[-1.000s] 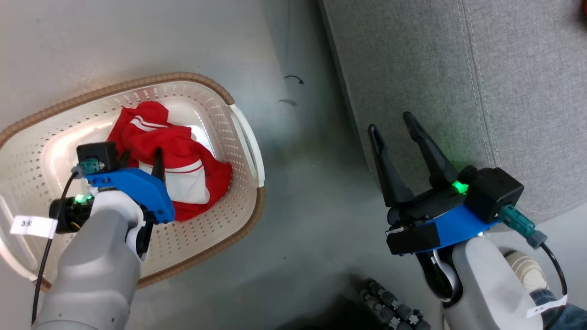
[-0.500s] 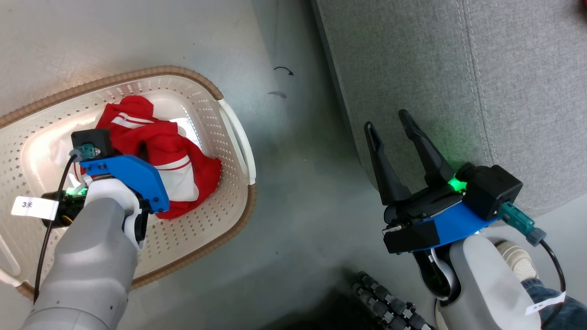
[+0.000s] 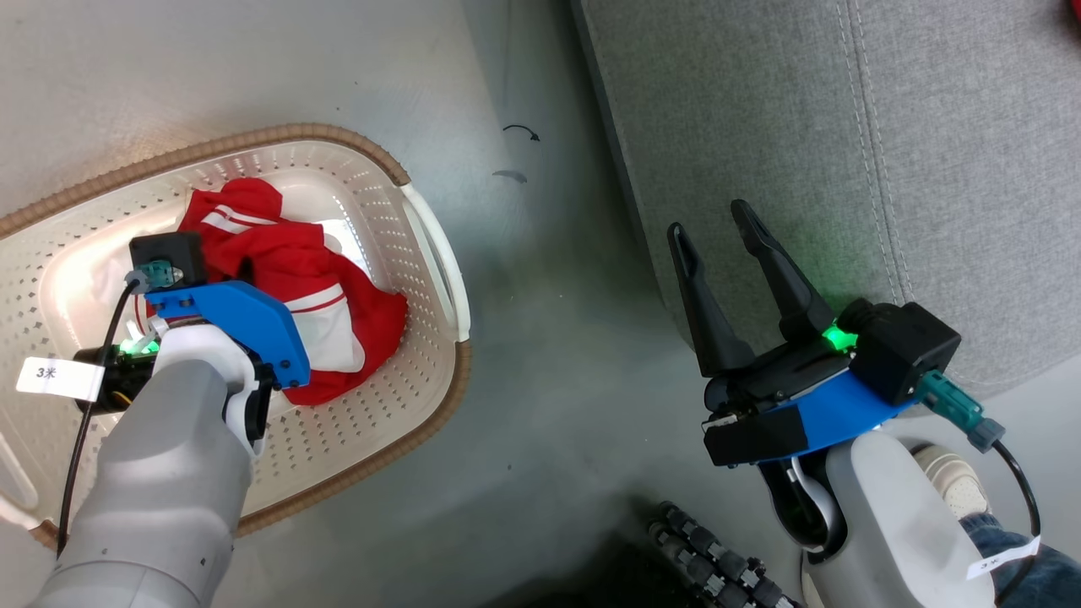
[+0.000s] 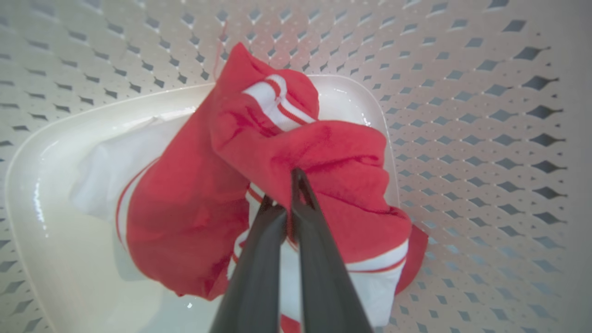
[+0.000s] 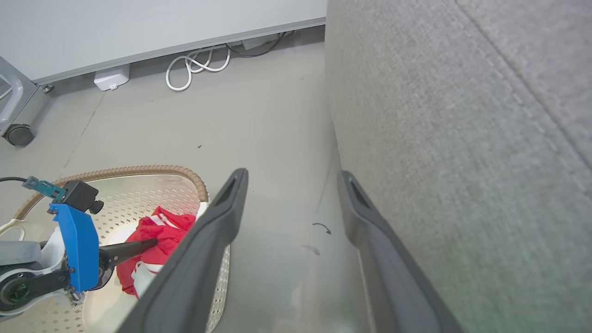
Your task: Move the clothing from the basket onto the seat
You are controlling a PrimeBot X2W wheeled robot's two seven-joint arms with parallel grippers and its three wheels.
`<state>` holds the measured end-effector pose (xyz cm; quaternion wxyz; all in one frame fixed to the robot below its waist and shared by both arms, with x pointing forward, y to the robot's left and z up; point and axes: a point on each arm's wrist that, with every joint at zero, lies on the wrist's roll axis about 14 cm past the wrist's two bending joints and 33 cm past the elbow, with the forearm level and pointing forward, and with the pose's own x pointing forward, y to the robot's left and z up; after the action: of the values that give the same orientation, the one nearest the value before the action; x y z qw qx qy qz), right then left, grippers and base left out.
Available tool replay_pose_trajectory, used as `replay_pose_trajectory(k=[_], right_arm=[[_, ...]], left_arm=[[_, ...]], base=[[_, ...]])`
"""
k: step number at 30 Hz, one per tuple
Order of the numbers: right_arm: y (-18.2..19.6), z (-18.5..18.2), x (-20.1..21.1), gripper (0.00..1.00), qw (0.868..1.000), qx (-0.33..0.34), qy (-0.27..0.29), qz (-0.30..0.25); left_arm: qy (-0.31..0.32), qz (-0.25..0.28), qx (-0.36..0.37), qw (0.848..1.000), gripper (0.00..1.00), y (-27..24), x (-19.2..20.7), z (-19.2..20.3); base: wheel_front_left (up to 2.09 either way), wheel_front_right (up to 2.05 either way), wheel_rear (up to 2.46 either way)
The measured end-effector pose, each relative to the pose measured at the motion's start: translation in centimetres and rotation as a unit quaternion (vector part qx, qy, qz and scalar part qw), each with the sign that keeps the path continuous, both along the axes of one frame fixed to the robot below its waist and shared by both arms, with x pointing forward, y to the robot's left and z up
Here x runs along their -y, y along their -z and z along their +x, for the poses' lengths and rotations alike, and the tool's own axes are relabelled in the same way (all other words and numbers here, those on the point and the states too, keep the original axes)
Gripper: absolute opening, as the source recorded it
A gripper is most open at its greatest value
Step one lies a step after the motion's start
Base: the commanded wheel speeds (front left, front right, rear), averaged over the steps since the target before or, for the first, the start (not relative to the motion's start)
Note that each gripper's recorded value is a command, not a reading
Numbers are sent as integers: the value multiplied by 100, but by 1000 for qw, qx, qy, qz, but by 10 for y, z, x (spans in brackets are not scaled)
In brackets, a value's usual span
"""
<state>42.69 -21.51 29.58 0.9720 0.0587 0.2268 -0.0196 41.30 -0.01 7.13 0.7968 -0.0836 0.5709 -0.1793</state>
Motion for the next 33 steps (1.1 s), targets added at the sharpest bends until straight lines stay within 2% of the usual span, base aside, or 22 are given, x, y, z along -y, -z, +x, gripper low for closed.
replay_pose_trajectory(k=[13, 19, 25, 33], right_arm=[[-24, 9, -2, 100, 999, 32, -8, -4], [-53, 16, -7, 100, 997, 70, -16, -6], [-81, 13, -8, 100, 995, 100, -19, -13], [-118, 4, -20, 100, 991, 132, -33, -17]], left_arm=[[-6, -11, 19, 1000, 0, -25, -2, 7], [-2, -30, 50, 998, 0, -63, 1, 6], [39, -40, 91, 994, 0, -104, 5, -6], [59, -59, 187, 979, 0, -175, 5, -3]], base=[[0, 0, 0], [0, 0, 0], [0, 0, 0], [0, 0, 0]])
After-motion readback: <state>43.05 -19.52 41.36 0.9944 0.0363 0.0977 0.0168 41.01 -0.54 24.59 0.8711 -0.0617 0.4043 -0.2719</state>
